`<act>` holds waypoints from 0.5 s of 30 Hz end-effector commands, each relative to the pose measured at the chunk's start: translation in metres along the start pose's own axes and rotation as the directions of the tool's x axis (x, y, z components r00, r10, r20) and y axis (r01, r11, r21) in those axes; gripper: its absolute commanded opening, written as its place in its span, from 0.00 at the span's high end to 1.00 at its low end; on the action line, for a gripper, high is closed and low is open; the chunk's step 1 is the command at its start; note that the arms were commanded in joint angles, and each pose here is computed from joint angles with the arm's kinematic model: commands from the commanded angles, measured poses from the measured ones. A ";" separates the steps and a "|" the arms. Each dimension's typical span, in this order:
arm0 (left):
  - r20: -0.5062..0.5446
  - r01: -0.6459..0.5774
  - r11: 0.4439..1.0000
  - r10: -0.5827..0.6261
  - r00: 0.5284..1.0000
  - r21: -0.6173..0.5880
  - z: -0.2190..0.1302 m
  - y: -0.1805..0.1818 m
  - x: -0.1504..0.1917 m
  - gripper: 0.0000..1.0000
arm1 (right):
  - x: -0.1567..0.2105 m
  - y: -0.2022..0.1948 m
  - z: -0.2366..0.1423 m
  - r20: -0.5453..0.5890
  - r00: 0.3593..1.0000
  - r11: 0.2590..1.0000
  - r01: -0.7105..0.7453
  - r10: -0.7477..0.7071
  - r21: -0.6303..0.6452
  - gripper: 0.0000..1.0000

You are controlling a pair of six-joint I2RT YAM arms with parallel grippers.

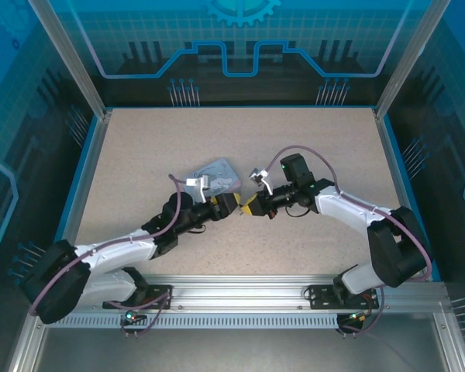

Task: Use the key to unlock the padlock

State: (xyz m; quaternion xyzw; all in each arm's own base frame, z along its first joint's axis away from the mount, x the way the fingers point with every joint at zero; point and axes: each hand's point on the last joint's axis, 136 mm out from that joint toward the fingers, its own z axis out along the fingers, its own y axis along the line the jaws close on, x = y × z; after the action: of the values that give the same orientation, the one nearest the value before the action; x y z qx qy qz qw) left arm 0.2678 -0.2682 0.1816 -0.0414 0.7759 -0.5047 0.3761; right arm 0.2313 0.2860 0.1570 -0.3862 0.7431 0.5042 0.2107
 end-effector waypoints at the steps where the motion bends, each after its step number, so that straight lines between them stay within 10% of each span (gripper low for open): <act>1: 0.020 -0.021 0.994 0.019 1.000 0.112 0.008 -0.033 -0.011 0.35 | -0.007 0.018 -0.002 0.027 0.998 0.997 0.054 -0.052 -0.062 0.96; 15: 0.008 -0.017 0.992 0.016 1.000 0.129 0.011 -0.038 -0.008 0.69 | -0.025 0.020 -0.012 0.115 0.993 0.997 0.044 -0.037 -0.065 0.95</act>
State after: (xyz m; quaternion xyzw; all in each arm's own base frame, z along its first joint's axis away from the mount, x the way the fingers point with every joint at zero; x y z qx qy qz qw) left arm 0.2684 -0.2827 0.1935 -0.0270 0.7608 -0.5286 0.3755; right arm 0.2314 0.2898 0.1788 -0.3822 0.7173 0.5327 0.2361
